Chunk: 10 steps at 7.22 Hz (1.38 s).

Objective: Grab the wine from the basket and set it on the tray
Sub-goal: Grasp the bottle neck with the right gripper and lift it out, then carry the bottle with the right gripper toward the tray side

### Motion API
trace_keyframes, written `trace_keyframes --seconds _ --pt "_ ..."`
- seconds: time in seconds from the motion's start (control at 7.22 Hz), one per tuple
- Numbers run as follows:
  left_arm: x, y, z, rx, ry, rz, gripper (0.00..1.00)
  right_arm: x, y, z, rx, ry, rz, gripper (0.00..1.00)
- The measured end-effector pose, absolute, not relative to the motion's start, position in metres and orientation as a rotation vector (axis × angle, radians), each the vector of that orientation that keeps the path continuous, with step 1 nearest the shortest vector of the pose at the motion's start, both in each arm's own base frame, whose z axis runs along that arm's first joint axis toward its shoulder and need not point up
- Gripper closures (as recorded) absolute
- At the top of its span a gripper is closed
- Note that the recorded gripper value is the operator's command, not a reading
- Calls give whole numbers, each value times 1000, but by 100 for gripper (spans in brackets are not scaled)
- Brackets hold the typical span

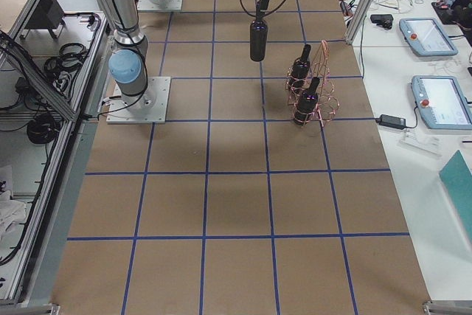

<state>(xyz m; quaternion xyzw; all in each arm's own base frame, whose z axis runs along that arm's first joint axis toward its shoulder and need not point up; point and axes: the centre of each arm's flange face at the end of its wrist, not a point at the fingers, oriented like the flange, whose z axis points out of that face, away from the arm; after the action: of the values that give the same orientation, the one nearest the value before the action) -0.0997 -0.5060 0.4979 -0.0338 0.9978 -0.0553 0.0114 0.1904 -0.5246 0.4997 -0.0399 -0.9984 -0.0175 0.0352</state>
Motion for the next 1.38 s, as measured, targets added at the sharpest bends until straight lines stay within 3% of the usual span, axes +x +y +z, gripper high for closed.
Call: trace_keyframes --seconds 0.83,1.38 --pt "18 -517 507 -165 3044 -200 0 447 -468 418 -395 -3119 64 100" --pt "79 -513 505 -130 3040 -181 0 546 -435 401 -483 -3158 93 100"
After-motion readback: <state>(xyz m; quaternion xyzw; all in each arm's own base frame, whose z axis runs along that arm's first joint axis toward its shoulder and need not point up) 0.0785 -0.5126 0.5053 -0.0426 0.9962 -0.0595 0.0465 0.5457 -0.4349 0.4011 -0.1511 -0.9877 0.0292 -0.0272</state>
